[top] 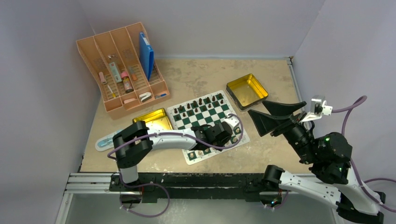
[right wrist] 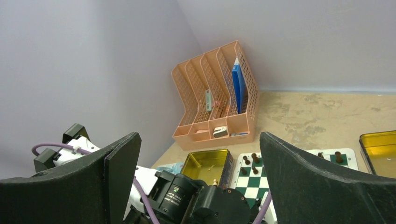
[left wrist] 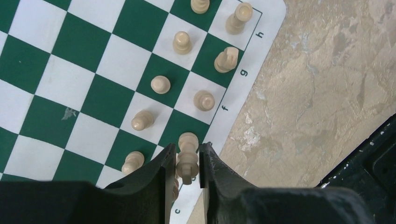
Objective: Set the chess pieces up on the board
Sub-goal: Place the chess piece on the chessboard.
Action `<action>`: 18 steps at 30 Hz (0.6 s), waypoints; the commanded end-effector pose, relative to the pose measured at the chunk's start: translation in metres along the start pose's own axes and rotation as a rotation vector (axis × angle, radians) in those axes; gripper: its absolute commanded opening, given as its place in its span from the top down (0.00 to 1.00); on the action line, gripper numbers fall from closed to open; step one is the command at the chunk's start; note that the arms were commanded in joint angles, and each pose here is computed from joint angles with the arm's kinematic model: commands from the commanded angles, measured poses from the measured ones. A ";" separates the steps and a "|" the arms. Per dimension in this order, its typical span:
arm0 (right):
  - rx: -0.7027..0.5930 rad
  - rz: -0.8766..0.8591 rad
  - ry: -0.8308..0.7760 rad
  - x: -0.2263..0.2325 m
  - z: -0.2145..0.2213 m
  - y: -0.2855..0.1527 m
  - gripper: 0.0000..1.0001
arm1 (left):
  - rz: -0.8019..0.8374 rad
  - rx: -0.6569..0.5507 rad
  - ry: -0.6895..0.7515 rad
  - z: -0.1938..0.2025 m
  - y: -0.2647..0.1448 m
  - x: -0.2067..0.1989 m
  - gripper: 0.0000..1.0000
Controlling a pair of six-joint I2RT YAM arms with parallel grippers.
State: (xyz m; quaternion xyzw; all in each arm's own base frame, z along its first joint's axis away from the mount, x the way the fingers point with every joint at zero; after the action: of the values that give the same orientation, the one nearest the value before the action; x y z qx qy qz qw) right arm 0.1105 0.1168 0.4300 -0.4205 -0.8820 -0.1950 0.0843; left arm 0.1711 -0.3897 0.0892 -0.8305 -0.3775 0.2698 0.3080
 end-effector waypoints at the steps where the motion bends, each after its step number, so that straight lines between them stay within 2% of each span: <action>1: -0.034 -0.018 -0.007 0.002 -0.006 0.000 0.01 | 0.016 -0.017 -0.008 -0.015 -0.007 -0.013 0.75; 9: -0.002 -0.017 -0.016 0.002 -0.001 0.000 0.01 | 0.026 -0.052 -0.004 -0.032 -0.010 -0.021 0.69; 18: -0.004 -0.028 -0.011 0.003 -0.001 -0.002 0.01 | -0.024 -0.069 -0.005 -0.042 -0.015 -0.018 0.69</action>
State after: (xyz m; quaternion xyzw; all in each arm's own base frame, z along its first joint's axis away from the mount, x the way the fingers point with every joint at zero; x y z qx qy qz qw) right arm 0.1123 0.1214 0.4204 -0.4216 -0.8861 -0.1737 0.0829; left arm 0.1762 -0.4042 0.1151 -0.8338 -0.3825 0.2628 0.2990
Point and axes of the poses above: each gripper's point midway between its finger pads, its own y axis out along the fingers, its own x axis along the line the jaws close on, z = x × y, the point moved 4 cm from there along -y, back along the fingers, and after that the axes turned 10 degrees about -y, right-handed, at the moved point
